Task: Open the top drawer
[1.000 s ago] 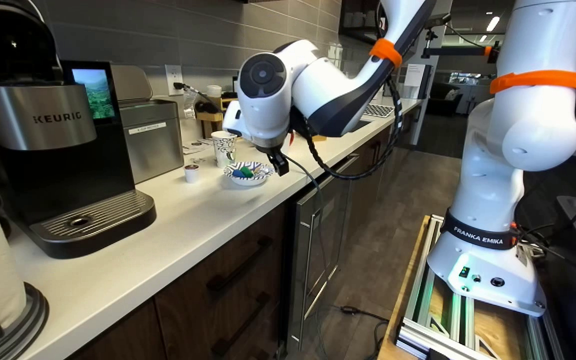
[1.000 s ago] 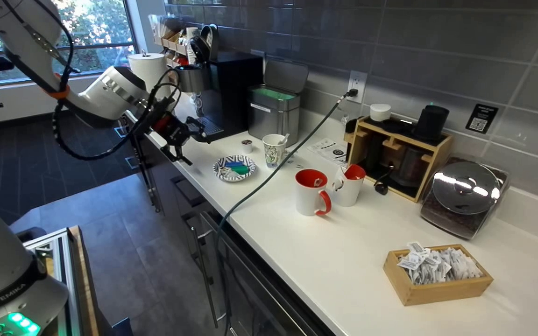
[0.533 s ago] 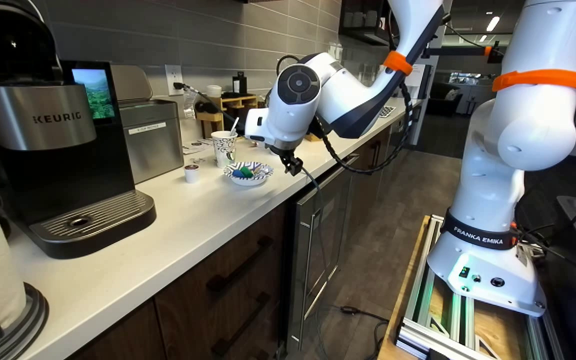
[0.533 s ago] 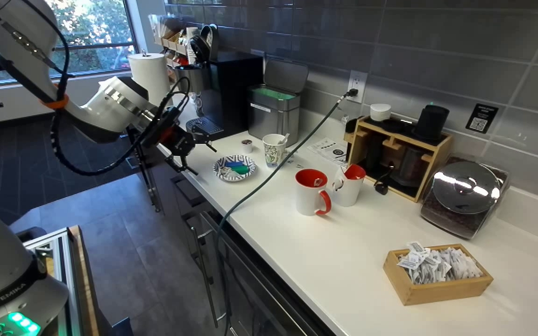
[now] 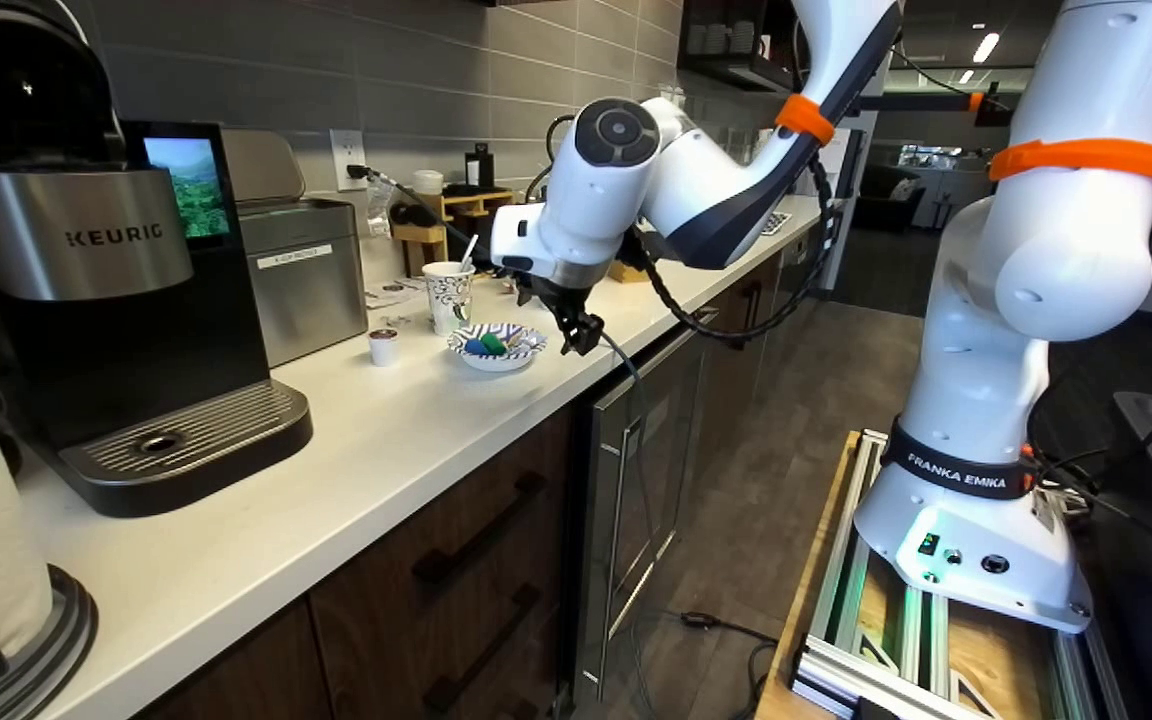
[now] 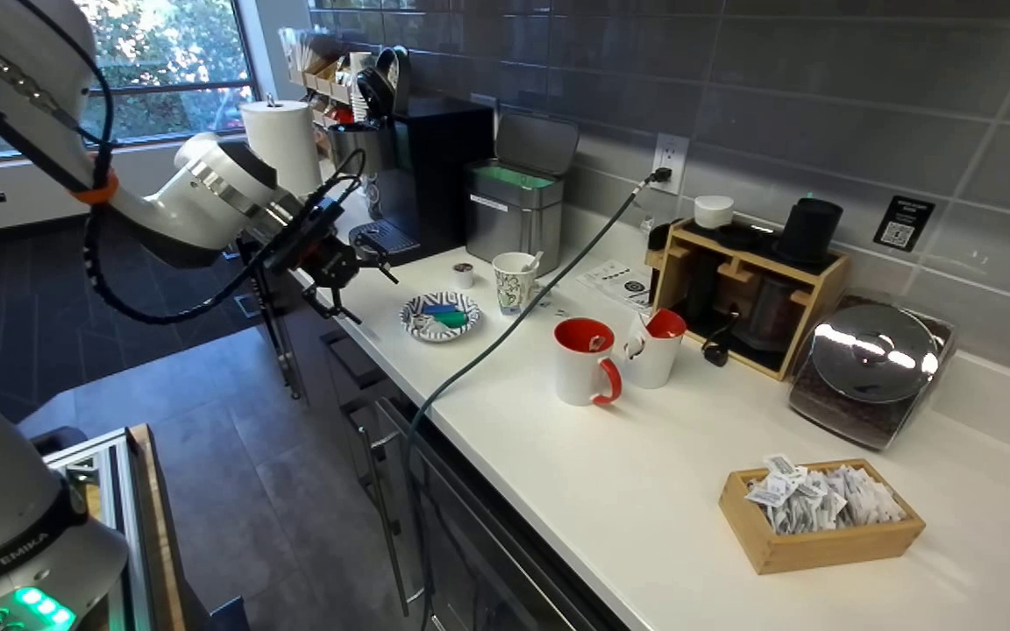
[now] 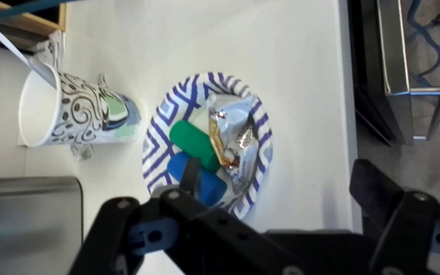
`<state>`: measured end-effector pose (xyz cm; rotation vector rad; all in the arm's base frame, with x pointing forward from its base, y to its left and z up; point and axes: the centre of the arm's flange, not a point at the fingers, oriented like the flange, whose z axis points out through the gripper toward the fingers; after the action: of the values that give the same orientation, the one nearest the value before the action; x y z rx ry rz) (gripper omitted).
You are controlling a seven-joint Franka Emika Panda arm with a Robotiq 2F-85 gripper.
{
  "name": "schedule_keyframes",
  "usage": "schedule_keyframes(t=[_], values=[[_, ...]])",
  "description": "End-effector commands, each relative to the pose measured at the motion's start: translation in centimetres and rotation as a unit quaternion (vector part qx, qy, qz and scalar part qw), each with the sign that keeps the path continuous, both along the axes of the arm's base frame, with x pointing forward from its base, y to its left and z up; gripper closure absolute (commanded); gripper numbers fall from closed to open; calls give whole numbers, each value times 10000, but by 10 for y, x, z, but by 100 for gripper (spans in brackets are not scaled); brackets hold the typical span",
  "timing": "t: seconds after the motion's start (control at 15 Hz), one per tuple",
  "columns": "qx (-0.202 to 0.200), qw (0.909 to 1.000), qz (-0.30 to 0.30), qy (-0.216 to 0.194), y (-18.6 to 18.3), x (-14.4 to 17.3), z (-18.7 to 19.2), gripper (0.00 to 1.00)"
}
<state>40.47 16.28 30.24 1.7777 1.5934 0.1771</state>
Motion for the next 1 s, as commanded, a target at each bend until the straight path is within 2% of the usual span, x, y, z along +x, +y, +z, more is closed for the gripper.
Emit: schedule_keyframes(t=[0.0,0.33,0.6,0.67,0.73,0.93], values=[[342,9968,391,612,-19,-38,24,0],[678,9834,843,1455,-27,-75,6,0],[973,9699,1353,1775,5,-85,-10,0],[973,9694,1376,1784,14,-83,-14,0],[878,9755,1219,1607,15,-53,-12,0],[874,9751,1246,1610,20,-53,-12,0]])
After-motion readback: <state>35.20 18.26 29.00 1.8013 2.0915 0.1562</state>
